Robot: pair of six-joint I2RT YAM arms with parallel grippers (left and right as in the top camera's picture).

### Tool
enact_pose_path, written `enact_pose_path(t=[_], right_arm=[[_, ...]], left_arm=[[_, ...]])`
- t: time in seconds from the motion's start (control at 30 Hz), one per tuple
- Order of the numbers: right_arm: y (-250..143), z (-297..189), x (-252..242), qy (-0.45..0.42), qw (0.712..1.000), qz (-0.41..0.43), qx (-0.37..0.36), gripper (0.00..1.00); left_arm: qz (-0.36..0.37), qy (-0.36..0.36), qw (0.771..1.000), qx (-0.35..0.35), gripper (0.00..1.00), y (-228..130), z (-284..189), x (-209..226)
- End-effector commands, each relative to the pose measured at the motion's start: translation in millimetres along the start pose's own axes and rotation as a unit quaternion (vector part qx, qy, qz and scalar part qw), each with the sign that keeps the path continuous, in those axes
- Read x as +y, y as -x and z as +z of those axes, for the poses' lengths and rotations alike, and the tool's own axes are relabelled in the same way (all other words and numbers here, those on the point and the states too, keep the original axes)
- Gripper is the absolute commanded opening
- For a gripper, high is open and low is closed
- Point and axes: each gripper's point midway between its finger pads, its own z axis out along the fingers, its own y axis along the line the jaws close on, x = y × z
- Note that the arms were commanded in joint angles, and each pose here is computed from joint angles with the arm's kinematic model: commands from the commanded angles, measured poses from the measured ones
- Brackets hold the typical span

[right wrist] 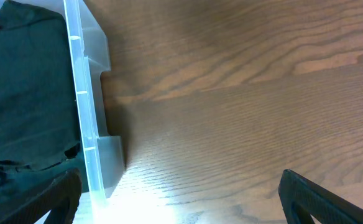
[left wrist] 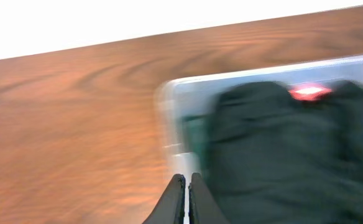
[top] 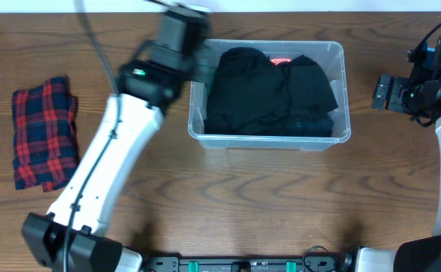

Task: Pack container
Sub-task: 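Swing the left gripper left out of the bin toward the plaid shirt, then lower the left gripper onto the plaid shirt and grasp its edge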

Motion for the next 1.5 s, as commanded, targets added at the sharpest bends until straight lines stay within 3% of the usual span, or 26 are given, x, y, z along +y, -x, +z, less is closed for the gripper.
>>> enact_pose_path(t=[0.0,0.17,0.4,0.43,0.53,0.6,0.73,0.87,1.03,1.47], right_arm=[[1,0,-3,-0.003,1.000,0.008,0.000,0.99],[1,0,-3,-0.003,1.000,0.008,-0.001,0.99],[1,0,-3,-0.003,1.000,0.008,-0.001,0.99],[1,0,-3,-0.003,1.000,0.008,-0.001,0.99],[1,0,-3,-0.003,1.000,0.008,-0.001,0.99],[1,0,-3,-0.003,1.000,0.008,0.000,0.99],[1,0,-3,-0.003,1.000,0.008,-0.001,0.99],[1,0,-3,-0.003,1.000,0.008,-0.001,0.99],[1,0,-3,-0.003,1.000,0.008,0.000,0.99],[1,0,-3,-0.003,1.000,0.008,-0.001,0.99]], left_arm=[[-0.054,0.087,0.995,0.005,0.06,-1,-12,79],[-0.122,0.184,0.975,0.027,0.06,-19,-26,174],[-0.215,0.328,0.920,0.026,0.08,-52,-71,302],[-0.228,0.340,0.912,0.027,0.12,-58,-78,316],[-0.263,0.372,0.889,0.038,0.56,-81,-95,353],[-0.284,0.390,0.874,0.048,0.58,-98,-104,374],[-0.317,0.412,0.852,0.065,0.80,-126,-113,405],[-0.337,0.420,0.838,0.090,0.92,-151,-105,427],[-0.351,0.417,0.827,0.134,0.98,-186,-73,448],[-0.348,0.410,0.824,0.177,0.98,-223,-31,469]])
